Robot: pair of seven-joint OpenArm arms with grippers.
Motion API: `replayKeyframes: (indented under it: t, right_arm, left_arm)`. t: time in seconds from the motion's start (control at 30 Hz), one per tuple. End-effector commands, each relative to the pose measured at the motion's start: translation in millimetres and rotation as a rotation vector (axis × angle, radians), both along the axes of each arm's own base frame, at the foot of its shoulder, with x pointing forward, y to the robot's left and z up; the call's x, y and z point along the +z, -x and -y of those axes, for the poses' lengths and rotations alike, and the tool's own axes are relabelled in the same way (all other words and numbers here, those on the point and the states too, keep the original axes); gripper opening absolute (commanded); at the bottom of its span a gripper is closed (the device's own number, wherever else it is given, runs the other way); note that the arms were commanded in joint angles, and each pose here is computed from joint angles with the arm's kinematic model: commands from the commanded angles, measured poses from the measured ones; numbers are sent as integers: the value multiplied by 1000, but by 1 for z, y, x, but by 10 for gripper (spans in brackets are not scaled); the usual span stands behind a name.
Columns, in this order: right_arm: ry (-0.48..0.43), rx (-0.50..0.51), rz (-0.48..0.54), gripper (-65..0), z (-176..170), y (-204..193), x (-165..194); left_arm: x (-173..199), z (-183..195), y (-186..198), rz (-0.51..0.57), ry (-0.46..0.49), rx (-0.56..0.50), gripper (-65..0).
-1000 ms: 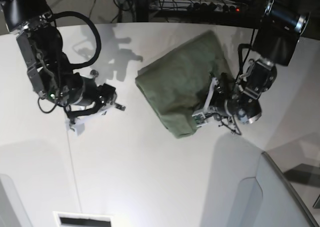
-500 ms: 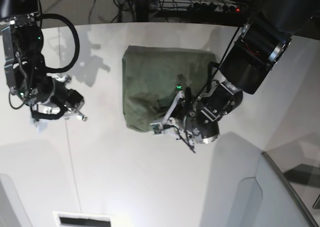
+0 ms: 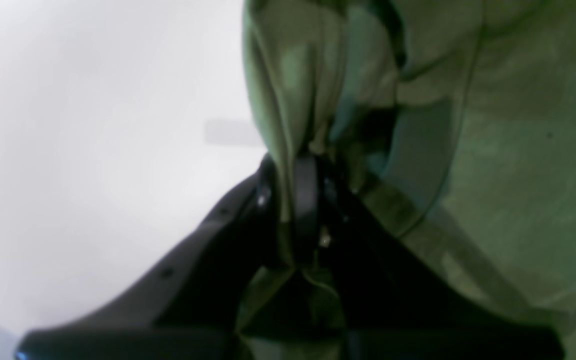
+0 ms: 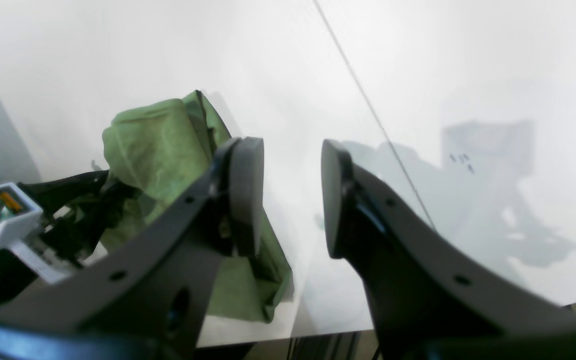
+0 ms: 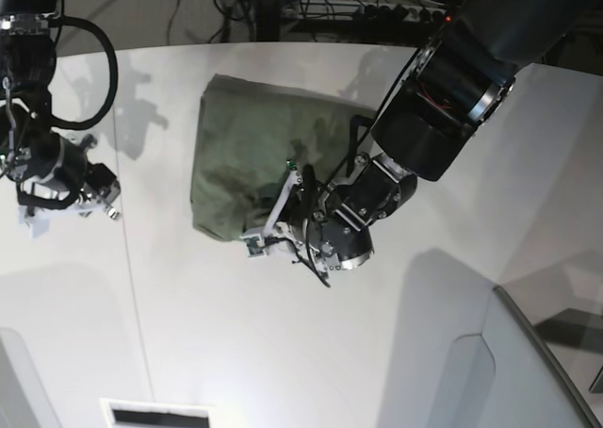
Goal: Layout the t-shirt on the table in an organized manner, then fold the t-shirt properly
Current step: 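Drag the folded shirt with the left gripper to square it on the table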
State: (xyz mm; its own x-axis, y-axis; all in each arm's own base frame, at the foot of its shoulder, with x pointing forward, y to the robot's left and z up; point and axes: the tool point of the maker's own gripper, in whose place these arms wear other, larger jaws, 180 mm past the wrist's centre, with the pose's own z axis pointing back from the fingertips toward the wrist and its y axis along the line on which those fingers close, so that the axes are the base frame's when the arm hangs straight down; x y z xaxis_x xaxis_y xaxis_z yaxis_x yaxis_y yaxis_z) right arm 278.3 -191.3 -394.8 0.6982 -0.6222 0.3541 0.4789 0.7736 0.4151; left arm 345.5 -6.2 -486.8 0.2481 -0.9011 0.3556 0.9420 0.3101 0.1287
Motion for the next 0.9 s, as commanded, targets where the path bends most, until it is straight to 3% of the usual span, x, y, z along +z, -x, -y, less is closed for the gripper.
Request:
replayKeyframes:
  t: [0.0, 0.3, 0.57, 0.87]
  right_arm:
    - [15, 0, 38, -462, 6, -8, 11]
    - [14, 6, 25, -462, 4, -3, 7]
    - [14, 10, 23, -462, 3, -3, 6]
    - [11, 10, 25, -462, 2, -3, 7]
  left_arm:
    - [-3, 4, 4, -9, -4, -2, -650]
    - [-8, -3, 8, -31, -51, 18, -650]
    - [-10, -24, 3, -48, -15, 176, -650]
    - [-13, -29, 6, -54, -22, 183, -650]
